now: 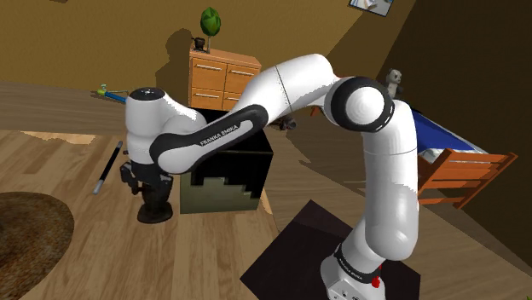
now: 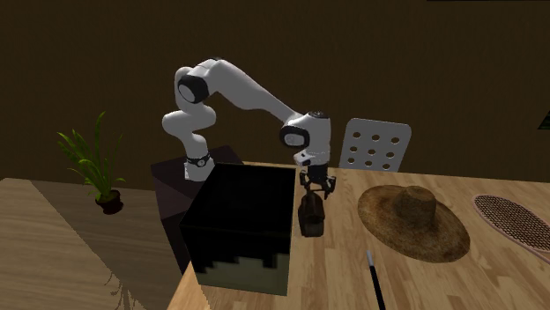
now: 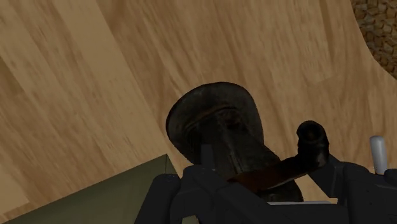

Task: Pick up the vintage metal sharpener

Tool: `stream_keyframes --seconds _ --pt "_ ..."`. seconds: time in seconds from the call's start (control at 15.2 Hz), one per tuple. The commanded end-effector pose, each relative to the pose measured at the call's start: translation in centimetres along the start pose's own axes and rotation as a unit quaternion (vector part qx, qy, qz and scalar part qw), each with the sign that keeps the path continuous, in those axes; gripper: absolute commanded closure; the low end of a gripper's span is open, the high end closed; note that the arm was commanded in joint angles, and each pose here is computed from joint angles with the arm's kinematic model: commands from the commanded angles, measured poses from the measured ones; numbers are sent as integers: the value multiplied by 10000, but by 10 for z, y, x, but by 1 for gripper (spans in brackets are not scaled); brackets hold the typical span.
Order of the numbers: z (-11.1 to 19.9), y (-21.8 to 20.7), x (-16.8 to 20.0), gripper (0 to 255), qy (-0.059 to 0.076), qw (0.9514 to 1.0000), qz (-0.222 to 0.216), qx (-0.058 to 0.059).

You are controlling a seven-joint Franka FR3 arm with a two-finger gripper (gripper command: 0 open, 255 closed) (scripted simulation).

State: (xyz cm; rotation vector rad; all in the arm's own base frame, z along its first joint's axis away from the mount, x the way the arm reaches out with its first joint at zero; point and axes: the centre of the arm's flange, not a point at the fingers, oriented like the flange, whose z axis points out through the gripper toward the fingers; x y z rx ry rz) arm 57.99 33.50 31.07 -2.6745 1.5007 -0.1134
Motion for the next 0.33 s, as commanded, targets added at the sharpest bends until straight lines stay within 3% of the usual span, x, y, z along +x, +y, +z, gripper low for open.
stream_keyframes --seconds 0.0,0.26 --pt "-11 -2 0 255 -1 10000 -2 5" --pt "-23 -3 0 255 -1 10000 -2 5"
